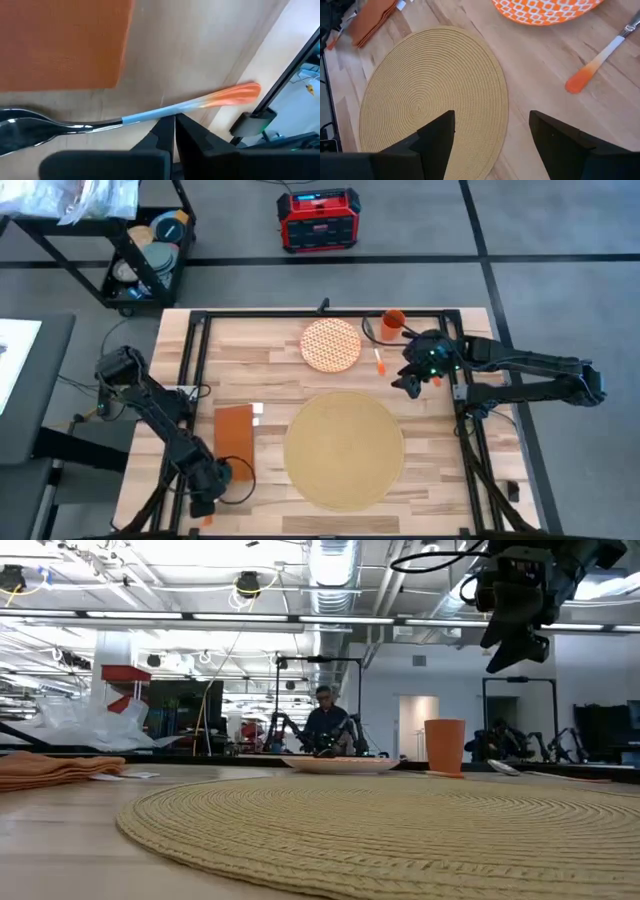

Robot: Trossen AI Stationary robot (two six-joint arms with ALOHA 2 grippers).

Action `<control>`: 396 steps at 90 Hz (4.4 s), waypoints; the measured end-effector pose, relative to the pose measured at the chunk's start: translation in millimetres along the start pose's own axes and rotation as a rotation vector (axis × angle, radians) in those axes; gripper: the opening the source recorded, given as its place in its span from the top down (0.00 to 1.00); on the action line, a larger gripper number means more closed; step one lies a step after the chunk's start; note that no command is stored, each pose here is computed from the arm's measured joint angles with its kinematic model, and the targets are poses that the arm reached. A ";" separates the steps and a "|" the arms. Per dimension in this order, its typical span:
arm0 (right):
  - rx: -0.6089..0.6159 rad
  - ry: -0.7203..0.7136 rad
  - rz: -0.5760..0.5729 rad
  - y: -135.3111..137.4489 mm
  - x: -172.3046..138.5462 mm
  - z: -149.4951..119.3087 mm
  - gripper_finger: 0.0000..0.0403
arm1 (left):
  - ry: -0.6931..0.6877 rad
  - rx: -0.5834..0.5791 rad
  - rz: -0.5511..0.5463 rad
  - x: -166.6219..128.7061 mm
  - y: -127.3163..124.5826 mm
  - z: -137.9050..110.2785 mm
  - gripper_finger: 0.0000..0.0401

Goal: Set table place
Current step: Put the orange fork on top of the orange table napkin

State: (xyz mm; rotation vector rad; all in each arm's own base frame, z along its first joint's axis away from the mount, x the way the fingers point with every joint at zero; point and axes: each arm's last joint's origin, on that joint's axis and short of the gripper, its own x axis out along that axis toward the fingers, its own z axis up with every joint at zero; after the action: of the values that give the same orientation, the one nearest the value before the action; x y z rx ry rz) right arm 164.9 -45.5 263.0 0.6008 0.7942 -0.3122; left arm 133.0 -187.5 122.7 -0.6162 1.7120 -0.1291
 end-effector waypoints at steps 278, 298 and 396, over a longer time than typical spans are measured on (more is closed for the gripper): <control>-0.034 -0.006 0.004 0.5 0.1 0.5 0.39 | -0.203 0.435 0.104 -42.0 -34.1 21.1 0.76; -0.033 -0.006 0.004 0.5 0.0 0.6 0.39 | -0.216 0.522 0.261 -52.9 -26.3 8.7 0.76; 0.018 -0.005 0.005 0.6 0.0 0.4 0.39 | -0.150 0.682 0.362 -13.9 -28.7 16.0 0.76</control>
State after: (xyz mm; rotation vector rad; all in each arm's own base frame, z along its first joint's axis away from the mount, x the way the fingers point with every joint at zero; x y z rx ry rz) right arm 165.4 -45.3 263.4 0.6183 0.7860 -0.3168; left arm 159.0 -201.6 142.7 0.1845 1.4798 -0.3781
